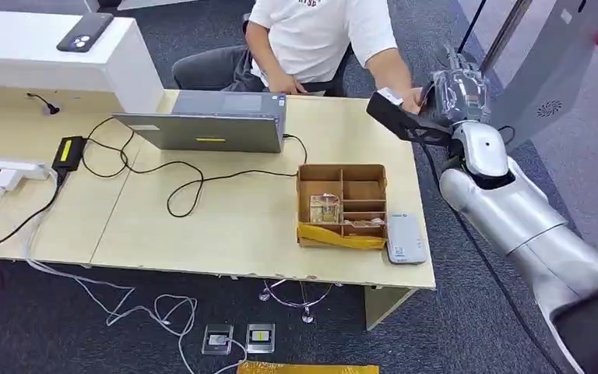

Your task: Pass the card to the sensor for recognition and then transmit it.

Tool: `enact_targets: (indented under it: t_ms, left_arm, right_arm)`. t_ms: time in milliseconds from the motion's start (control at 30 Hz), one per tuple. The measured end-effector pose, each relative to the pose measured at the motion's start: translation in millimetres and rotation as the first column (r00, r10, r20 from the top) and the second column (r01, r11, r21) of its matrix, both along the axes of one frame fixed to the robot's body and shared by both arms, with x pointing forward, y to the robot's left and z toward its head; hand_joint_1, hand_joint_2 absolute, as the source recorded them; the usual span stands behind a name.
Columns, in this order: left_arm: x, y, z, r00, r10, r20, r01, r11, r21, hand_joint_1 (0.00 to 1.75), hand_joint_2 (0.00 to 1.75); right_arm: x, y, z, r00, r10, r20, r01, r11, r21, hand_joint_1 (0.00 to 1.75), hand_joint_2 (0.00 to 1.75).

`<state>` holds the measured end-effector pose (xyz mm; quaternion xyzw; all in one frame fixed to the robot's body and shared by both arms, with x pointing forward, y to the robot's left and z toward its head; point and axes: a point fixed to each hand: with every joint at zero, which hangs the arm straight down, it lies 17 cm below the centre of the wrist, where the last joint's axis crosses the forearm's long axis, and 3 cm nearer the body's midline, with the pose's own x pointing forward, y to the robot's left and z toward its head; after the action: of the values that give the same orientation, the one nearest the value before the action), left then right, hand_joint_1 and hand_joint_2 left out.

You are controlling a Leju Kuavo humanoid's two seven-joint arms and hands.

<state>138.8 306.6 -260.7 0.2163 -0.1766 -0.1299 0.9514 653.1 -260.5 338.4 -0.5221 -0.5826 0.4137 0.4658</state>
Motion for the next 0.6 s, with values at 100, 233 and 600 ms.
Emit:
enact_targets:
  t_ms: [100,233,600]
  left_arm:
    - [0.7,-1.5,-0.1,1.000,-0.008,-0.006,0.008,1.000,0.001,0.00,0.00]
    - [-1.0,-4.5,-1.1,0.999,-0.024,-0.022,0.024,1.000,-0.003,0.00,0.00]
    - [0.3,-9.8,-0.9,0.998,-0.053,-0.025,0.053,0.999,-0.003,0.00,0.00]
  right_arm:
    - [2.4,-5.5,-10.1,1.000,-0.016,-0.020,0.016,1.000,-0.004,0.56,1.75]
    - [4.5,-17.9,-22.8,0.998,-0.047,-0.041,0.046,0.999,-0.017,0.00,1.75]
    - [0.1,-38.4,-39.8,0.998,-0.058,0.000,0.057,0.992,0.115,0.00,1.75]
